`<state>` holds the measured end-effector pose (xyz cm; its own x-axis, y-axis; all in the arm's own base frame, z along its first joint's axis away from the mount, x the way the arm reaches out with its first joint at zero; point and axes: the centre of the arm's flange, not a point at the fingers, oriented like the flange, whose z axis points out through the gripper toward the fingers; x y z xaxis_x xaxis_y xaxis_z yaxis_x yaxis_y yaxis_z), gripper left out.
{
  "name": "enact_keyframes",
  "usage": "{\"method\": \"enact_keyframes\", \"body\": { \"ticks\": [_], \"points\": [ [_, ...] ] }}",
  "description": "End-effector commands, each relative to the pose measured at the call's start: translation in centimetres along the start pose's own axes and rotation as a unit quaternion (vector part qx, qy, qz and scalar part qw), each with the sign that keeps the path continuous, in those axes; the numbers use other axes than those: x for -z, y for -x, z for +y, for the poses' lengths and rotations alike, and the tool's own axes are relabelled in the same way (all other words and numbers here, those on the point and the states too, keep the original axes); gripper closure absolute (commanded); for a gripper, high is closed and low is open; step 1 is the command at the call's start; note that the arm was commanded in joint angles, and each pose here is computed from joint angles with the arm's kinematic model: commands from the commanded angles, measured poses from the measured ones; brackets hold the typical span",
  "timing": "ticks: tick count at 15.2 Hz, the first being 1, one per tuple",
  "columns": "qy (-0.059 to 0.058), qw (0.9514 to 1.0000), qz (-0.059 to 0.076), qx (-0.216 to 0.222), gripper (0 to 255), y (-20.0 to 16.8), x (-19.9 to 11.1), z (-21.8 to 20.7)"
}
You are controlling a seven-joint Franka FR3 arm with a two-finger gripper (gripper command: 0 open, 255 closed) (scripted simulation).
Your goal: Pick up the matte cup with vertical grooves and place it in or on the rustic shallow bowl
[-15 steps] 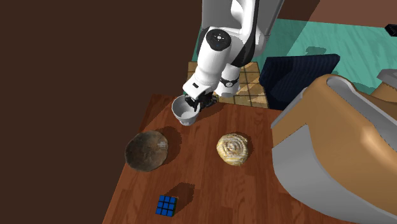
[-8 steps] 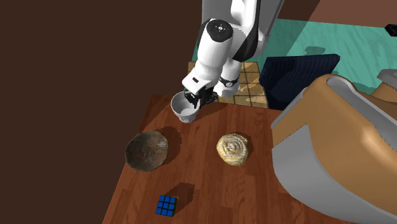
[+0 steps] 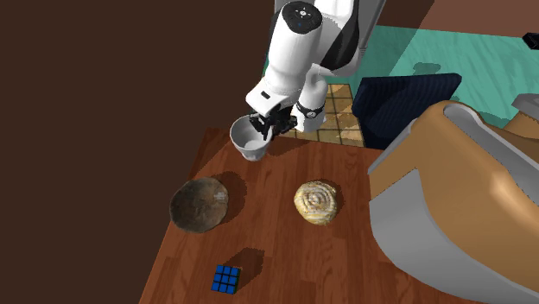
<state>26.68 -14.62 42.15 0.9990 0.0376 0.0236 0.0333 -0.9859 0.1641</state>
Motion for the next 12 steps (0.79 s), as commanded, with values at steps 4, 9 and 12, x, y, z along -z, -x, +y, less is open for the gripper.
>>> {"method": "enact_keyframes", "body": {
  "ticks": [4,9,12],
  "points": [
    [0.0,1.0,0.0,0.0,255,0.0,2.6,0.6],
    [0.0,1.0,0.0,0.0,255,-0.1,5.2,1.0],
    [0.0,1.0,0.0,0.0,255,-2.8,5.2,3.8]
  ]
}}
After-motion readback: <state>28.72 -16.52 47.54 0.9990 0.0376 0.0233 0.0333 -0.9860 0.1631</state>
